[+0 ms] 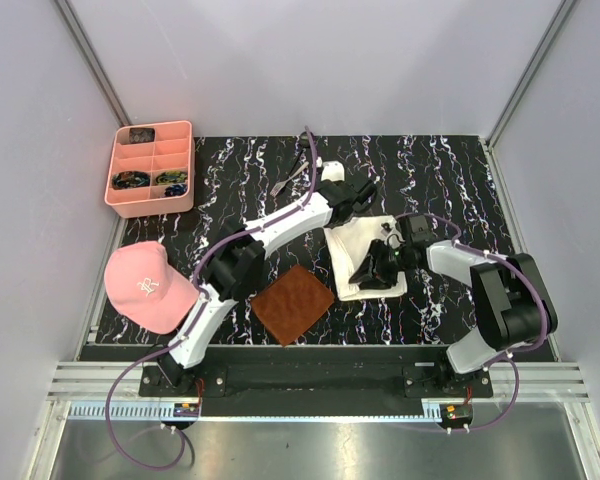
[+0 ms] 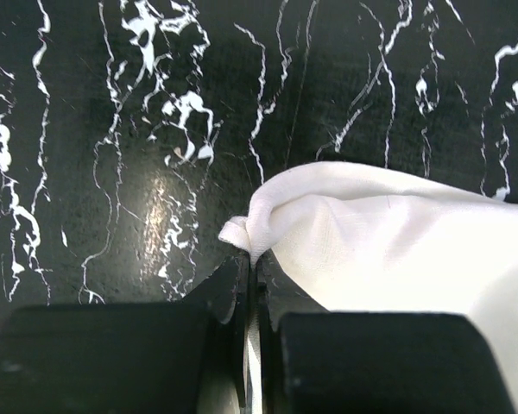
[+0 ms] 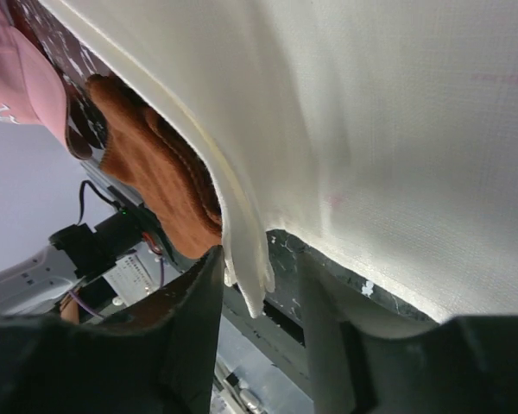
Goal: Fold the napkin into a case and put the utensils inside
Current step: Fold the lower triangle-folded napkin at the center of the board.
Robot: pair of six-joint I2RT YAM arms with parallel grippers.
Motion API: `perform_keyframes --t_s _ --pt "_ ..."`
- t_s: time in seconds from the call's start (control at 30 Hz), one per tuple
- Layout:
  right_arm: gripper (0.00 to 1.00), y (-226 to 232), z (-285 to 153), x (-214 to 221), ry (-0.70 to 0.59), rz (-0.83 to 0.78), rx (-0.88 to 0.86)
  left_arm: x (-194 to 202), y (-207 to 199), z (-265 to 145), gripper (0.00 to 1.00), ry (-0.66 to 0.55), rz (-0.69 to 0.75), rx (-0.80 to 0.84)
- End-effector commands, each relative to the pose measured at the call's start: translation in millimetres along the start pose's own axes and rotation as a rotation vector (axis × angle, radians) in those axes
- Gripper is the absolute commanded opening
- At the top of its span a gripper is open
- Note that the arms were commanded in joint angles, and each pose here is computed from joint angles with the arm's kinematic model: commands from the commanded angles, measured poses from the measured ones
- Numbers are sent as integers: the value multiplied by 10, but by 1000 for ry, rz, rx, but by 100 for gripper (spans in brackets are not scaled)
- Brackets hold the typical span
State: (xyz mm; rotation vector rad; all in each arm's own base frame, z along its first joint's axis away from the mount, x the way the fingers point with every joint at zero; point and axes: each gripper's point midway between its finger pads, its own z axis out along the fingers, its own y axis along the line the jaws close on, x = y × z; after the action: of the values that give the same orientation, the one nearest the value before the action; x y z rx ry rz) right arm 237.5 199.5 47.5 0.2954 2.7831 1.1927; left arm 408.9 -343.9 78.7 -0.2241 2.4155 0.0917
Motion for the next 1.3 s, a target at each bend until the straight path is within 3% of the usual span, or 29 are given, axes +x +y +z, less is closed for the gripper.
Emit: perform_keyframes --t_s 0.0,0.1,0.27,0.37,0.43,0.47,0.57,1.27 --pt "51 225 -126 -159 -2 -20 -68 -389 -1 -224 0 -103 -91 33" --pt "59 323 -222 -307 -49 -37 -80 -353 -27 -204 0 -89 -92 41" --pt "57 370 -226 -820 -116 -33 -69 -333 -58 -232 0 -91 -93 51" --pt "43 362 -154 -1153 -129 -19 -74 -342 -51 -256 0 -94 -89 53" --pt "18 357 -56 -1376 -136 -34 -65 -362 -41 -280 0 -99 -90 55" --pt "11 375 -29 -1416 -123 -33 -79 -354 -48 -281 0 -99 -88 58" --pt "1 390 70 -1573 -113 -45 -91 -348 -61 -290 0 -97 -87 64" --pt "0 407 520 -1769 -47 -46 -122 -317 -193 -310 0 -104 -73 110"
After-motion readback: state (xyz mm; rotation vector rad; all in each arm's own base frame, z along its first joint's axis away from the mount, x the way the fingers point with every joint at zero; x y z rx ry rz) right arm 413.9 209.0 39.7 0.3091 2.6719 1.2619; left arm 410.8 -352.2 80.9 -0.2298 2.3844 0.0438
